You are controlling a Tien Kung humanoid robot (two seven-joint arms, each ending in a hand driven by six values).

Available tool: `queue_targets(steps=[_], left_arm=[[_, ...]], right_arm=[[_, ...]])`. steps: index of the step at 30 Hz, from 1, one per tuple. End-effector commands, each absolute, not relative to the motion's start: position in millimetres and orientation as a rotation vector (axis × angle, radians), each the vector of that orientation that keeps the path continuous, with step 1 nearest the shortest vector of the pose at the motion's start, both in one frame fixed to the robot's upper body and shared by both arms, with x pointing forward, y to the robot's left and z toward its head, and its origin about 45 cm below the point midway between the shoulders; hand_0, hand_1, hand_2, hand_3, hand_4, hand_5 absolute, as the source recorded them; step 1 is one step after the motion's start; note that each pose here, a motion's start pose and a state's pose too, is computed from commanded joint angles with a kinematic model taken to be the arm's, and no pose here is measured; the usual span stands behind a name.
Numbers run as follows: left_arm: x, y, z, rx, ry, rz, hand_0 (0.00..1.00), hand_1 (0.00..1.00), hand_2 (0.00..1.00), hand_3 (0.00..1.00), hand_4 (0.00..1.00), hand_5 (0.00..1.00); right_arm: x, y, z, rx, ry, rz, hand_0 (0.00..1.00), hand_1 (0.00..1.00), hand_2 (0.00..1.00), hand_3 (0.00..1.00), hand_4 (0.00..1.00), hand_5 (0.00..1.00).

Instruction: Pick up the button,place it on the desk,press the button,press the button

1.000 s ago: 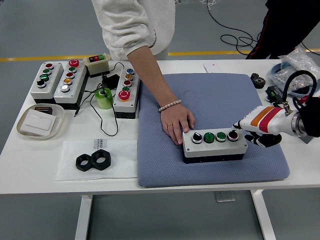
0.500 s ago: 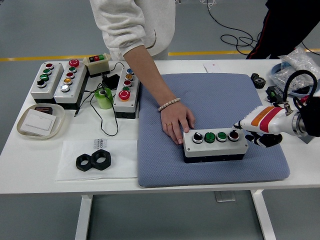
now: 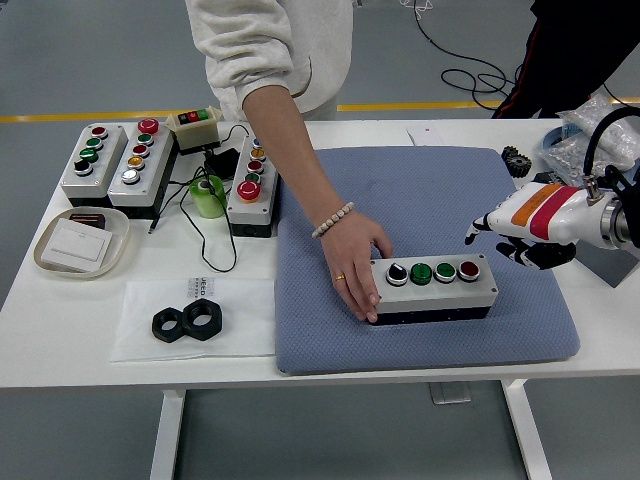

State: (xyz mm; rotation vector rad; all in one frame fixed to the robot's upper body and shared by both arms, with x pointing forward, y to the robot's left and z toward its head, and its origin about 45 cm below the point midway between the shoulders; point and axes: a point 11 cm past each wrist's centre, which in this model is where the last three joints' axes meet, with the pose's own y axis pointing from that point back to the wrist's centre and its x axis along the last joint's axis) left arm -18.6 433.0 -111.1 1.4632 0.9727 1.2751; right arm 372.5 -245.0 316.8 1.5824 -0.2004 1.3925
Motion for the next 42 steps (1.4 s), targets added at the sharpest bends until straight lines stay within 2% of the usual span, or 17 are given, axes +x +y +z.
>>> queue_targets(steps=[22, 23, 28, 29, 34, 35, 40, 41, 42], left_arm=[[-22, 430, -112, 1.461, 0.982, 1.275, 0.739, 0.914, 0.986, 0.942, 0.616, 0.998], [-22, 430, -112, 1.462, 0.984, 1.274, 0.74, 0.914, 0.986, 0.941, 0.613, 0.998], [-26, 430, -112, 1.467, 0.99, 1.27, 0.74, 0.914, 0.986, 0.941, 0.613, 0.998], [-27, 430, -112, 1.469, 0.991, 1.269, 0.741, 0.914, 0.986, 0.941, 0.615, 0.998], [-30, 430, -112, 1.472, 0.996, 1.265, 0.741, 0.914, 0.986, 0.941, 0.615, 0.998], [-30, 430, -112, 1.473, 0.996, 1.264, 0.74, 0.914, 0.986, 0.941, 0.616, 0.998], [-29, 430, -112, 1.473, 0.996, 1.264, 0.74, 0.914, 0.986, 0.941, 0.616, 0.998], [-29, 430, -112, 1.473, 0.996, 1.264, 0.74, 0.914, 0.986, 0.941, 0.611, 0.998], [-29, 430, -112, 1.473, 0.995, 1.264, 0.74, 0.914, 0.986, 0.941, 0.611, 0.998]], right_arm=[[355, -221, 309, 1.623, -0.146, 1.452, 0.295, 0.163, 0.175, 0.796, 0.311, 0.002], [354, -220, 309, 1.623, -0.157, 1.464, 0.397, 0.302, 0.284, 0.788, 0.387, 0.002], [357, -215, 324, 1.6, -0.266, 1.562, 0.397, 0.302, 0.284, 0.788, 0.387, 0.002], [358, -214, 328, 1.593, -0.298, 1.585, 0.697, 0.767, 0.661, 0.829, 0.552, 0.002], [362, -213, 351, 1.521, -0.427, 1.693, 0.697, 0.767, 0.661, 0.829, 0.552, 0.002], [364, -213, 355, 1.5, -0.44, 1.706, 0.922, 0.916, 0.923, 0.895, 0.787, 0.326], [373, -219, 374, 1.369, -0.525, 1.773, 0.922, 0.916, 0.923, 0.895, 0.787, 0.326], [373, -220, 375, 1.362, -0.528, 1.776, 0.976, 0.946, 0.982, 0.928, 0.86, 0.576], [377, -222, 381, 1.322, -0.547, 1.789, 0.976, 0.946, 0.982, 0.928, 0.86, 0.576]])
